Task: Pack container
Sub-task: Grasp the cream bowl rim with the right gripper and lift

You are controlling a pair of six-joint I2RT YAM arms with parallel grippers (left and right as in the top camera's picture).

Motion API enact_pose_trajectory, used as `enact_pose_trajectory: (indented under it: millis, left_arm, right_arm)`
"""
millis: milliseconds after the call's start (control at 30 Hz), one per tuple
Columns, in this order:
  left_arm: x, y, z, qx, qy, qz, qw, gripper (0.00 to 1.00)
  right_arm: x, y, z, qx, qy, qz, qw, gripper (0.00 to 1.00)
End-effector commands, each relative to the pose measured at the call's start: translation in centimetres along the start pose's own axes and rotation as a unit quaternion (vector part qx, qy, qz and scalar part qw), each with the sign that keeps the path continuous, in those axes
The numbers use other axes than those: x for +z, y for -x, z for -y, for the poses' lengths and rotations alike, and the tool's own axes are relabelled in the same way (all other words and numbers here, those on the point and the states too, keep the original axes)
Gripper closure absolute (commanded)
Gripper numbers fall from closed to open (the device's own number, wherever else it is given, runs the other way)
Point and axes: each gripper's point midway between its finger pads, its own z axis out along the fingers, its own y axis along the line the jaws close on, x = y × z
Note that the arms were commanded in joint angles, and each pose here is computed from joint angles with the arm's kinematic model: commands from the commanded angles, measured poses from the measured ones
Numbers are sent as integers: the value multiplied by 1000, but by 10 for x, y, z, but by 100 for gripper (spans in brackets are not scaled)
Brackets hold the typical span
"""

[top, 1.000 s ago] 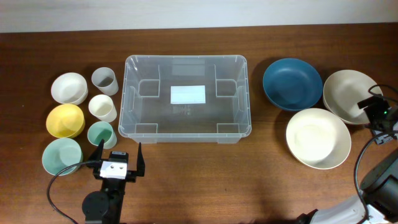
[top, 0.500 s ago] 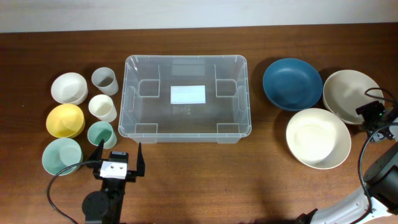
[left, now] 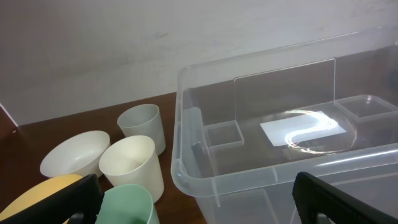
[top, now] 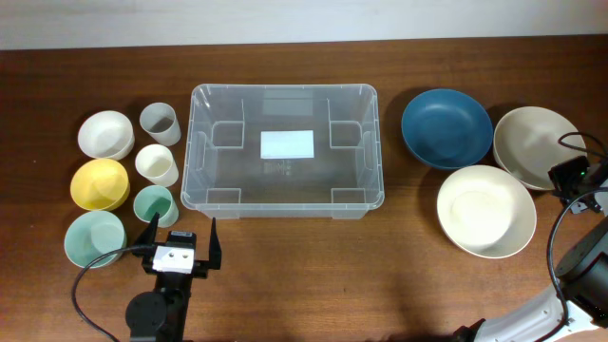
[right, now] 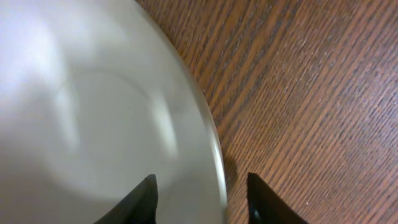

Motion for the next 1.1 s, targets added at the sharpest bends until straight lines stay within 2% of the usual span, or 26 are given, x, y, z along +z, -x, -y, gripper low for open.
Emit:
enact_pose_trajectory:
  millis: [0,67,200,400,533,567,633,900,1000,1067]
  left_arm:
    - [0,-1,0,6,-1,0,1000,0]
    - [0,-1,0,6,-1,0,1000,0]
    - [0,-1,0,6,-1,0,1000,0]
    - [0,-1,0,6,-1,0,1000,0]
    - [0,-1,0,6,-1,0,1000,0]
    - [0,-1,0,6,-1,0,1000,0]
    - [0,-1,0,6,-1,0,1000,0]
    - [0,-1,0,6,-1,0,1000,0]
    - [0,-1,0,6,-1,0,1000,0]
    - [0,-1,0,6,-1,0,1000,1]
  right_arm:
    - [4,4,7,0,-17,7,1000,62]
    - [4,4,7,0,-18,8,1000,63]
    - [4,5,7,0,-18,8,1000,74]
    - [4,6,10,1,-27,13,1000,76]
    - [4,7,12,9,-28,14,999,85]
    - [3,8,15,27,-29,13,999,92]
    - [2,10,18,33,-29,14,999,95]
    - [-3,20,36,59,-24,17,998,96]
    - [-12,33,28,73,29,12,997,97]
    - [-30,57,16,80,86,21,993,96]
